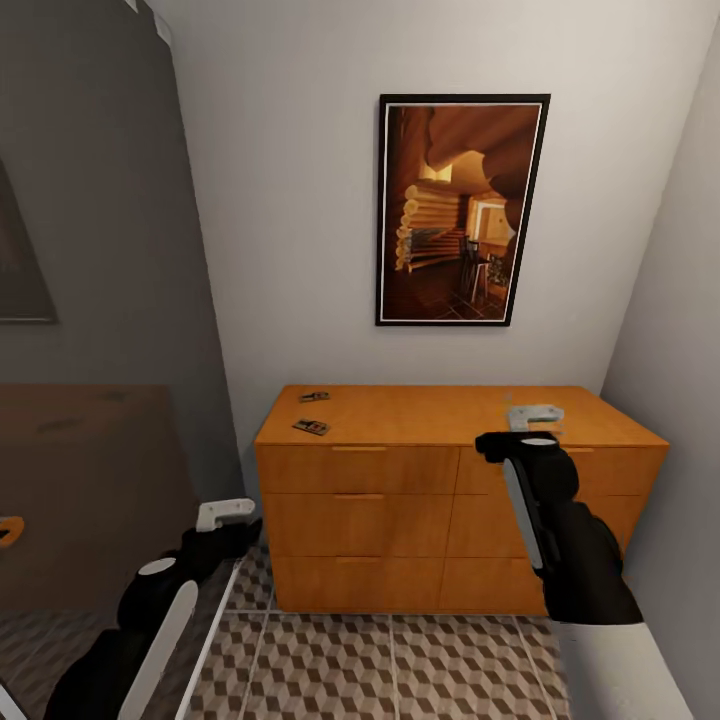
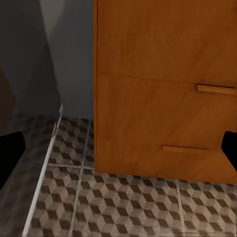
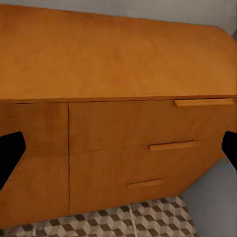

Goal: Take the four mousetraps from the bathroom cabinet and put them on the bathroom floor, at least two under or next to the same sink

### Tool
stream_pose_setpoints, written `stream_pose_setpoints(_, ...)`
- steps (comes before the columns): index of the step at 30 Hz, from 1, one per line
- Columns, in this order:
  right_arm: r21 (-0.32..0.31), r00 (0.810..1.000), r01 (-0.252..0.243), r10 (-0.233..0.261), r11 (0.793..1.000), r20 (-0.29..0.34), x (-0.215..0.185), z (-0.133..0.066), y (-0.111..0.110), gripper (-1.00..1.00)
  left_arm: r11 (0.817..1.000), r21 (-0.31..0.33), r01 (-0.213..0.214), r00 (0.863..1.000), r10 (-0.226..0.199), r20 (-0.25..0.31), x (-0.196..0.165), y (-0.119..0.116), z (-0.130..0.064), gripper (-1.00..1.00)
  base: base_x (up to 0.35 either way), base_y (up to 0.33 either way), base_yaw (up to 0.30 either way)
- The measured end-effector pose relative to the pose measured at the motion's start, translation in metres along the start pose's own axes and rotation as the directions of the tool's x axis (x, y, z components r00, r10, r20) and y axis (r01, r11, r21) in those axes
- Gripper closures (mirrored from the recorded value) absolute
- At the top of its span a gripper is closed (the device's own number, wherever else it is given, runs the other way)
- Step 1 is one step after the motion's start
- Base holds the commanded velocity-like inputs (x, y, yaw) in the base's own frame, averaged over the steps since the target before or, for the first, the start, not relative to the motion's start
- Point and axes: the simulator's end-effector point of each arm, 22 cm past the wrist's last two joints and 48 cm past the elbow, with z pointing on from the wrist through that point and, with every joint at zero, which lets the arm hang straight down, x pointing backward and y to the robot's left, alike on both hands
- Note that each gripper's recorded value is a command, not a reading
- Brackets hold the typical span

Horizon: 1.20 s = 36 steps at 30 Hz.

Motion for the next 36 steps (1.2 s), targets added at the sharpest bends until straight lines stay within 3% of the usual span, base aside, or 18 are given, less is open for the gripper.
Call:
stream_pose_setpoints(6,-0.042,0.996,-0.013,0.017,0.999,0.090,-0.076,-0.006,0.022,-1.00,1.000,0.007,-0.021,1.000,0.021,-0.018,-0.032,-0.005,0.004,-1.00,0.000,0.000,0.000)
stream_pose_setpoints(9,-0.088,0.994,-0.013,0.022,0.996,0.103,-0.111,-0.007,0.049,-1.00,1.000,0.010,-0.026,1.000,0.027,-0.004,-0.053,-0.007,0.005,-1.00,0.000,0.000,0.000)
stream_pose_setpoints(13,-0.130,0.996,-0.001,0.013,0.992,0.092,-0.131,-0.007,0.078,-1.00,0.999,0.015,-0.028,0.999,0.028,0.015,-0.071,-0.010,0.005,-1.00,0.000,0.000,0.000)
stream_pose_setpoints(16,-0.142,0.996,0.008,0.005,0.990,0.091,-0.137,-0.008,0.088,-1.00,0.999,0.017,-0.028,0.999,0.028,0.023,-0.076,-0.012,0.004,-1.00,0.032,0.000,0.000)
stream_pose_setpoints(17,-0.159,0.993,0.051,-0.034,0.986,0.109,-0.143,-0.015,0.106,-1.00,0.999,0.019,-0.027,0.999,0.027,0.031,-0.081,-0.012,0.004,-1.00,0.133,0.000,0.000)
stream_pose_setpoints(23,-0.160,0.984,0.121,-0.097,0.980,0.151,-0.151,-0.026,0.124,-1.00,0.999,0.025,-0.023,0.999,0.022,0.039,-0.083,-0.016,0.004,-1.00,0.237,0.000,0.000)
stream_pose_setpoints(36,-0.161,0.981,0.133,-0.107,0.978,0.164,-0.154,-0.030,0.127,-1.00,0.999,0.035,-0.013,0.999,0.012,0.042,-0.084,-0.023,0.004,-1.00,0.074,0.000,0.000)
